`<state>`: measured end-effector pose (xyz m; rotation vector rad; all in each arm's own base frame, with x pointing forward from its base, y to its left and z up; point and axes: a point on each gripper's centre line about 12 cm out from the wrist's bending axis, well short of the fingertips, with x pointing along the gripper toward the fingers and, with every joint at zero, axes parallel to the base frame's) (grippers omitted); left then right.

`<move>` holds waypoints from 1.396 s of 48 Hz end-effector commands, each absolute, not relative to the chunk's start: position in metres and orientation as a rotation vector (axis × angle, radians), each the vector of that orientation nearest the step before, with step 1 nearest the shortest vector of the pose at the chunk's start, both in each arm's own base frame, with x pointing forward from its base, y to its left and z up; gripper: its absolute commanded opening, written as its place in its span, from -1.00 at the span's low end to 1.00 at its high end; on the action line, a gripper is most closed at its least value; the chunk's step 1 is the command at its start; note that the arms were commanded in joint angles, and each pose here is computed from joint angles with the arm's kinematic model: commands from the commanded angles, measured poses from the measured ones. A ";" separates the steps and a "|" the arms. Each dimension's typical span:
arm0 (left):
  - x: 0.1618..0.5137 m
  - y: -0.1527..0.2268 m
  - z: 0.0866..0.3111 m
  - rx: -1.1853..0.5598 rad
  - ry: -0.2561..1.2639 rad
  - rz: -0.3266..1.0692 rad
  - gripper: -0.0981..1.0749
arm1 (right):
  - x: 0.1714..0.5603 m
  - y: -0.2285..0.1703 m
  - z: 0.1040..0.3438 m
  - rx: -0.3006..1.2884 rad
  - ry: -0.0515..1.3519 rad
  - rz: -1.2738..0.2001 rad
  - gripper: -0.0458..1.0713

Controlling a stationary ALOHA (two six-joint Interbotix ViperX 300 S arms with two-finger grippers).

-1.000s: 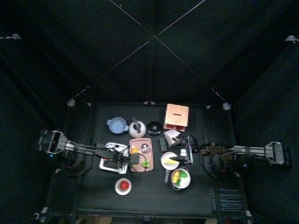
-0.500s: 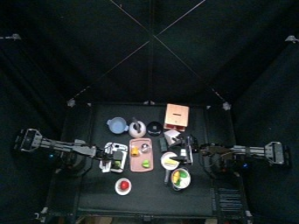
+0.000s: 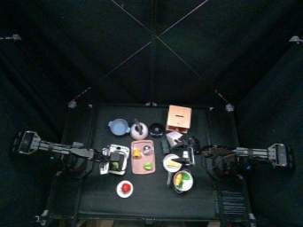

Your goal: Place starfruit bottom on stove

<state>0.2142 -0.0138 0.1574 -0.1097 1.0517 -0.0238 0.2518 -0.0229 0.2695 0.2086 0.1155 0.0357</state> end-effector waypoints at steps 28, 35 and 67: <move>0.219 -0.010 0.162 -0.134 1.009 -0.004 0.69 | 0.256 -0.026 0.276 0.209 0.100 0.031 0.84; 0.220 -0.010 0.166 -0.134 0.994 -0.007 0.69 | 0.257 -0.026 0.276 0.211 0.100 0.031 0.84; 0.222 -0.010 0.170 -0.131 0.960 -0.006 0.68 | 0.257 -0.026 0.276 0.211 0.100 0.031 0.84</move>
